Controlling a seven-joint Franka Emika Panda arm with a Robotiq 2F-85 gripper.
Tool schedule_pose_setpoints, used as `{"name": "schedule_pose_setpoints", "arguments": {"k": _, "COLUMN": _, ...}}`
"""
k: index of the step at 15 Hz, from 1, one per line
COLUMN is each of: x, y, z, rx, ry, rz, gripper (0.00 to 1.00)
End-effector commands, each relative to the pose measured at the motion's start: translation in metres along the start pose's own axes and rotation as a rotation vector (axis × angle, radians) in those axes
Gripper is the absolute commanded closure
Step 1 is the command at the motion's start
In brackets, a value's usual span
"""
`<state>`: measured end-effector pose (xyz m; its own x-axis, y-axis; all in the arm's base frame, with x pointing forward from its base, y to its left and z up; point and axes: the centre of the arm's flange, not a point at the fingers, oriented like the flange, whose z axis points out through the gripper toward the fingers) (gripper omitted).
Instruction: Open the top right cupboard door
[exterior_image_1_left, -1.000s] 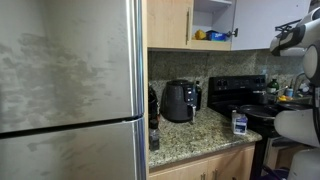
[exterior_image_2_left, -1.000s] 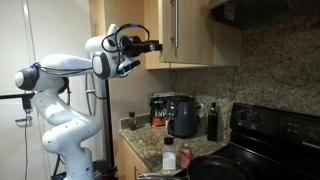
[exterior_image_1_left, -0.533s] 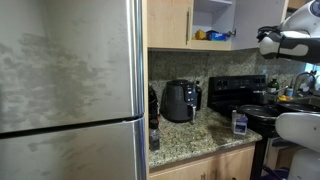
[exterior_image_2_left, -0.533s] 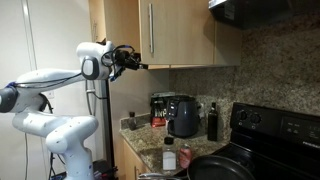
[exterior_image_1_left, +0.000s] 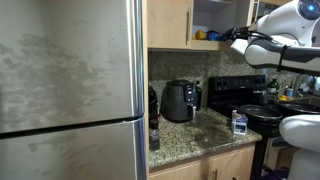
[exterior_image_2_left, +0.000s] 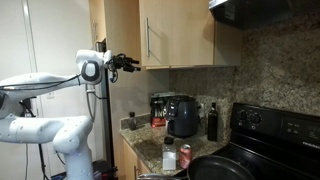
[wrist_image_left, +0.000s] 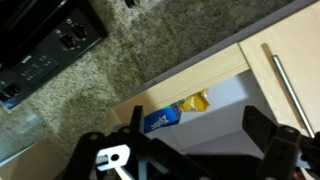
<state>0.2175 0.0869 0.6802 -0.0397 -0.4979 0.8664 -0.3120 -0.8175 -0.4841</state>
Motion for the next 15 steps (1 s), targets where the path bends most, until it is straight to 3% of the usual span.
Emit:
{"name": "schedule_pose_setpoints", "arguments": {"k": 1, "x": 0.021, "y": -0.013, "z": 0.036, "rx": 0.195, "ry": 0.055, "rz": -0.021, "gripper": 0.00}}
{"name": "schedule_pose_setpoints", "arguments": {"k": 4, "x": 0.044, "y": -0.031, "z": 0.054, "rx": 0.272, "ry": 0.134, "rz": -0.037, "gripper": 0.00}}
{"name": "schedule_pose_setpoints", "arguments": {"k": 6, "x": 0.059, "y": -0.037, "z": 0.065, "rx": 0.281, "ry": 0.193, "rz": -0.047, "gripper": 0.00}}
{"name": "schedule_pose_setpoints", "arguments": {"k": 11, "x": 0.096, "y": -0.033, "z": 0.056, "rx": 0.202, "ry": 0.365, "rz": -0.078, "gripper": 0.00}}
{"name": "schedule_pose_setpoints", "arguments": {"k": 15, "x": 0.113, "y": -0.008, "z": 0.035, "rx": 0.111, "ry": 0.479, "rz": -0.062, "gripper": 0.00}}
